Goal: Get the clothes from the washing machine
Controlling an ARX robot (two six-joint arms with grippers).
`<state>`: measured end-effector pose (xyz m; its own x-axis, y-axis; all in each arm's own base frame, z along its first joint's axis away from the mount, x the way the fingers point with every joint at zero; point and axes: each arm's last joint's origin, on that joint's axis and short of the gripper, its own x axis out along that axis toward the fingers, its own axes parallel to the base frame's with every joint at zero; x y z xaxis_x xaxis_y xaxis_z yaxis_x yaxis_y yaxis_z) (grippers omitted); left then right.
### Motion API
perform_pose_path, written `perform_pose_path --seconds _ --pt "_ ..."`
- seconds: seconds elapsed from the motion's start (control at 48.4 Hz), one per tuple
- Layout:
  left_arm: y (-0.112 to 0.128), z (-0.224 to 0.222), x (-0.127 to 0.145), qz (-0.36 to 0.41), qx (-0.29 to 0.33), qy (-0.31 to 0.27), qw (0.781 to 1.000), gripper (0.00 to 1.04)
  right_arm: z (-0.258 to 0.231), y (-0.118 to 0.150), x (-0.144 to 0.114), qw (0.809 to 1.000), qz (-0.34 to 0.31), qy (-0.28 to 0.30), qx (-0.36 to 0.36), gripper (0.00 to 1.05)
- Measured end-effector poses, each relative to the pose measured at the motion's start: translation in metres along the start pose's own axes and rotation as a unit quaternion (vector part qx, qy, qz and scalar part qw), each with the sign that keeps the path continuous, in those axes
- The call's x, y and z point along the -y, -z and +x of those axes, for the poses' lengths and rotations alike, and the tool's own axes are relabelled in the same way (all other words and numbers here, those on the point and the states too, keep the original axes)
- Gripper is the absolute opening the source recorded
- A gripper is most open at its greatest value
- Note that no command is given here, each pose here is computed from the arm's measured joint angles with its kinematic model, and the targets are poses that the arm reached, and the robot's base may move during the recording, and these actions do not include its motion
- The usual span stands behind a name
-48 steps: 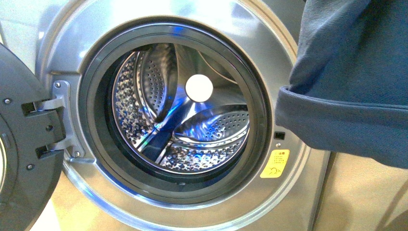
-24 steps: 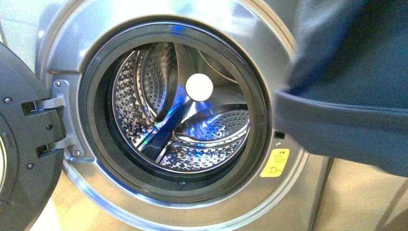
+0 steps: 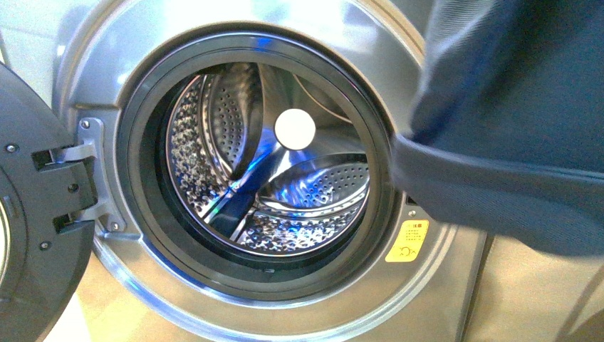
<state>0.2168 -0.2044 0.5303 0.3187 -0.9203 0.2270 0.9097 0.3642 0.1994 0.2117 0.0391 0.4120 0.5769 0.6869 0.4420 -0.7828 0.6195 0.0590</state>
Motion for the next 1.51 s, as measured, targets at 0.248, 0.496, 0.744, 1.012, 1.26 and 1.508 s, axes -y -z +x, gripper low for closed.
perform_pose_path --seconds 0.248,0.496,0.744,1.012,1.26,1.508 --pt "-0.004 -0.006 -0.001 0.002 0.008 0.000 1.000 0.98 -0.012 -0.008 0.007 0.999 -0.010 0.027 0.018 0.06" --pt "-0.004 -0.021 -0.011 -0.003 0.018 -0.019 1.000 0.98 -0.038 -0.026 0.017 0.997 -0.033 0.058 0.044 0.06" --pt "0.017 -0.043 -0.032 -0.020 0.005 -0.064 0.998 0.98 -0.073 -0.060 0.023 0.991 -0.083 0.084 0.065 0.06" --pt "0.057 -0.075 -0.064 -0.041 -0.027 -0.173 0.984 0.98 -0.111 -0.099 0.025 0.980 -0.146 0.119 0.058 0.06" --pt "0.072 -0.101 -0.064 -0.025 -0.037 -0.261 0.964 0.98 -0.151 -0.118 0.033 0.965 -0.181 0.190 0.032 0.06" --pt "0.071 -0.129 -0.049 -0.004 -0.039 -0.290 0.956 0.98 -0.184 -0.116 0.052 0.953 -0.150 0.264 -0.005 0.06"
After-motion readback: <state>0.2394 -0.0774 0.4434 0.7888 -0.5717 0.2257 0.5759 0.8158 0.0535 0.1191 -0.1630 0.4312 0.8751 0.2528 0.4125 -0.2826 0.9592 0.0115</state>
